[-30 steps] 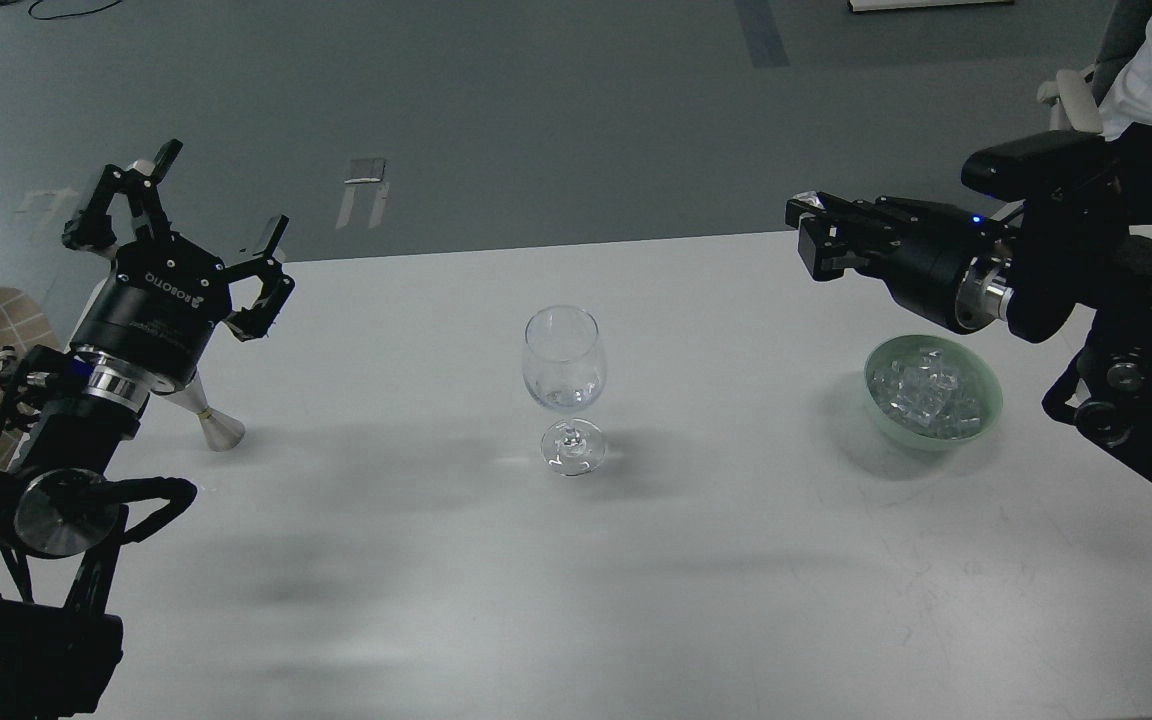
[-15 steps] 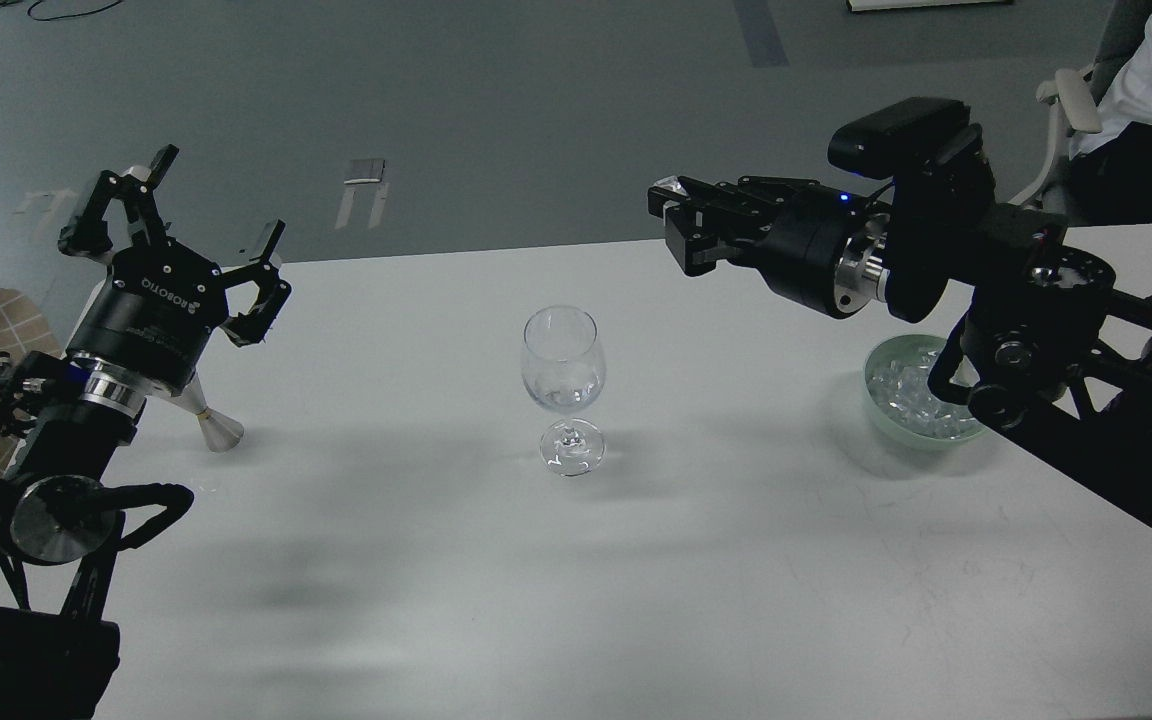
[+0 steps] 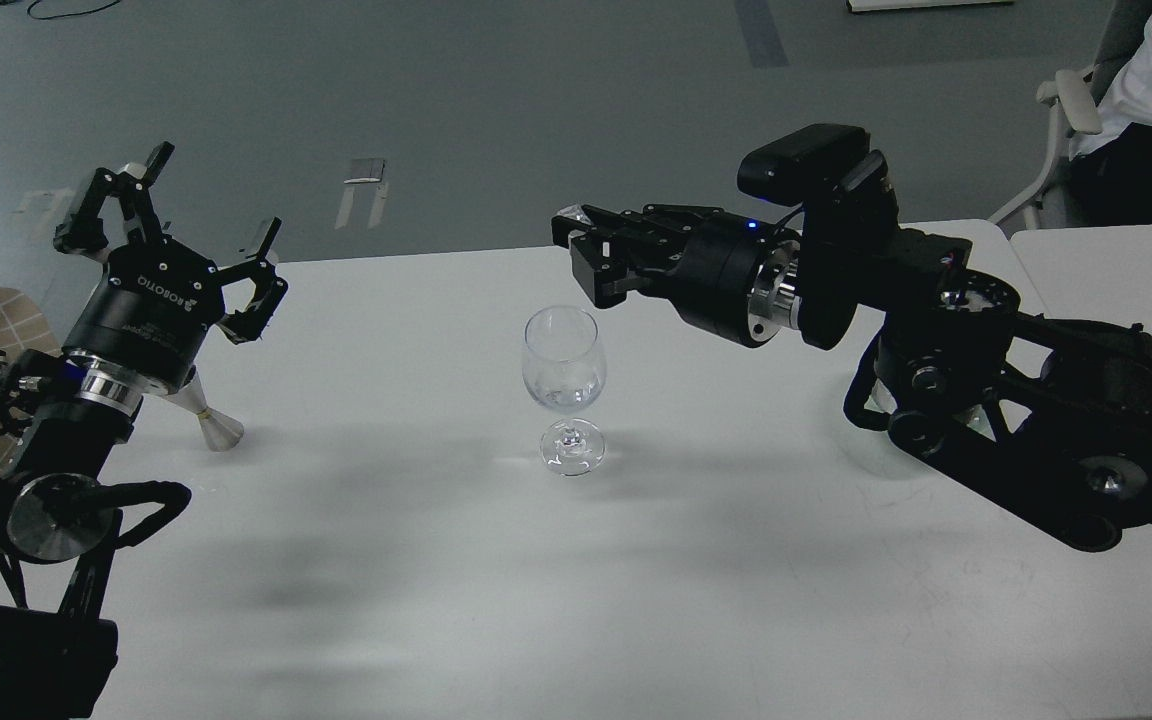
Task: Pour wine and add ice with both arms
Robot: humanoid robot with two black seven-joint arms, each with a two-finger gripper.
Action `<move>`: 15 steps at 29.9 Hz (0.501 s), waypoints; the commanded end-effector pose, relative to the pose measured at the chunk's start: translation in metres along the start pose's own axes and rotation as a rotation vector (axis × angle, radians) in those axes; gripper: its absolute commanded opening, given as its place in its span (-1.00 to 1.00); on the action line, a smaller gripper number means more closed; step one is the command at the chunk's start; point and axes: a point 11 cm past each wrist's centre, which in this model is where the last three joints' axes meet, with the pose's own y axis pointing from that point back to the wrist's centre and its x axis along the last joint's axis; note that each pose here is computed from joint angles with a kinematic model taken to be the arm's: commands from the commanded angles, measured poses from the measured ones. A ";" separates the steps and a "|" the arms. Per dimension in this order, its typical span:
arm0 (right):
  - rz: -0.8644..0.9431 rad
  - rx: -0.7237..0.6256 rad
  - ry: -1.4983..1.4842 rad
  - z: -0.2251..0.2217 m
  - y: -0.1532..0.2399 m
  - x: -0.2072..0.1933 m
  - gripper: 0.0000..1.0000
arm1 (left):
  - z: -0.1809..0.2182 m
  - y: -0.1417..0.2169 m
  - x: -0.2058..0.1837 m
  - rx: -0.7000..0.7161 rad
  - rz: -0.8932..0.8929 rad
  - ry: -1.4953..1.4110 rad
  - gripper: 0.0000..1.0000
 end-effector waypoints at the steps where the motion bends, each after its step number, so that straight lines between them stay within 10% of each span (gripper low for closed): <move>1: -0.020 0.014 0.015 -0.010 -0.006 -0.004 -1.00 | 0.000 0.000 0.000 -0.001 0.001 0.001 0.96; 15: -0.098 -0.019 0.031 0.001 -0.004 -0.030 -1.00 | 0.000 0.000 0.000 -0.003 -0.001 0.004 0.96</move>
